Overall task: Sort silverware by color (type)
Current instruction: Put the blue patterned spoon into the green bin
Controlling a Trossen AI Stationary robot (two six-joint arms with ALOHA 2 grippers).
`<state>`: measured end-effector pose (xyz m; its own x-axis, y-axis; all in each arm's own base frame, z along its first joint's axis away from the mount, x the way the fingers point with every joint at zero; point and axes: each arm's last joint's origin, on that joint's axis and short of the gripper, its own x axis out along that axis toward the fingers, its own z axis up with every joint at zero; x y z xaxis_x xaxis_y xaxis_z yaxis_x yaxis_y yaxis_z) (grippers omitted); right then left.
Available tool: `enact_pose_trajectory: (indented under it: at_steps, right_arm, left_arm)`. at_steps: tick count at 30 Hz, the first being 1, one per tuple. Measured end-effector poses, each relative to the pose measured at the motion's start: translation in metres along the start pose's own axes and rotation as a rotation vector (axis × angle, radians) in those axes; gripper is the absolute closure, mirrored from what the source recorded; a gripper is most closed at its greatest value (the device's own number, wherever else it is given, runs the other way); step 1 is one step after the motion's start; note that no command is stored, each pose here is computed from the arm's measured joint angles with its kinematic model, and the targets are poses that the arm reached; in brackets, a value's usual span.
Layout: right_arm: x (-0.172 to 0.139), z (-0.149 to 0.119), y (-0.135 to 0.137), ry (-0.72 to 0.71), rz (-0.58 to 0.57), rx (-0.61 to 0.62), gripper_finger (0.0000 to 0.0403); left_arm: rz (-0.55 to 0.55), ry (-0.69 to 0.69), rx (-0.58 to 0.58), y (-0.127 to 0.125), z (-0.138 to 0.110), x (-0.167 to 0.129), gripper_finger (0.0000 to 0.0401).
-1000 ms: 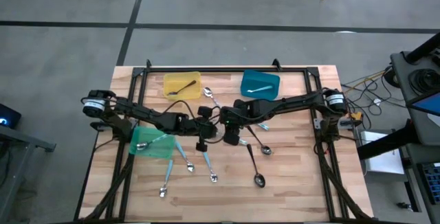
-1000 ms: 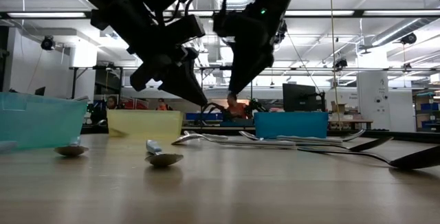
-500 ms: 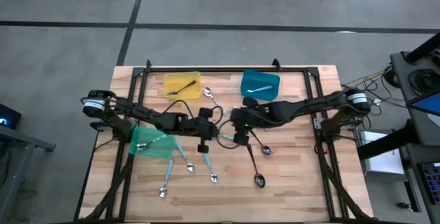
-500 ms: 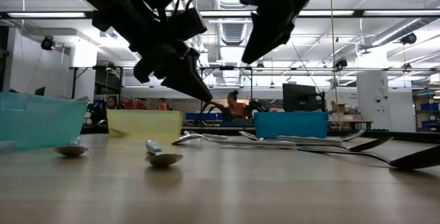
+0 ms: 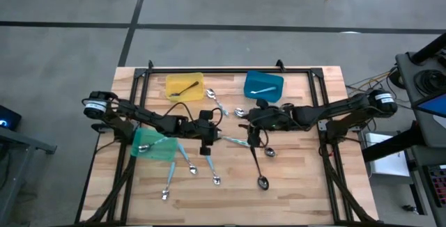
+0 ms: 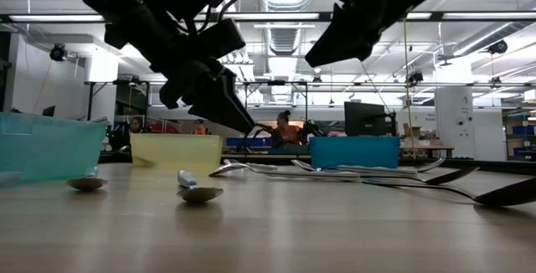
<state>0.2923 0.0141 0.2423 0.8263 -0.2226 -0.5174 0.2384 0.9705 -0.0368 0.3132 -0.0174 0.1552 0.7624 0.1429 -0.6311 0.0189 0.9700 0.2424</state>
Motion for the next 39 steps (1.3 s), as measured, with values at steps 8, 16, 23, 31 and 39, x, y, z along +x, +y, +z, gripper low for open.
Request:
enact_pose_trajectory:
  at_steps: [8,16,23,31,39]
  right_arm:
    - [0.001,-0.01,-0.003,-0.008,-0.006,0.026,0.0262]
    - [0.004,-0.01,-0.004,-0.015,-0.01,0.034,0.0262]
    - [0.004,-0.009,-0.005,-0.025,-0.012,0.039,0.0262]
    - [0.004,-0.008,-0.006,-0.032,-0.013,0.045,0.0262]
    - [0.004,-0.008,-0.005,-0.031,-0.012,0.055,0.0262]
  left_arm:
    - [0.002,0.01,-0.012,0.0,-0.006,0.0,0.025]
    - [0.016,-0.069,-0.042,-0.001,-0.011,0.003,0.025]
    - [0.026,0.02,-0.015,-0.007,-0.024,0.025,0.025]
    - [0.041,0.097,-0.005,-0.011,-0.031,0.042,0.025]
    - [0.066,0.114,-0.01,-0.01,-0.033,0.043,0.0258]
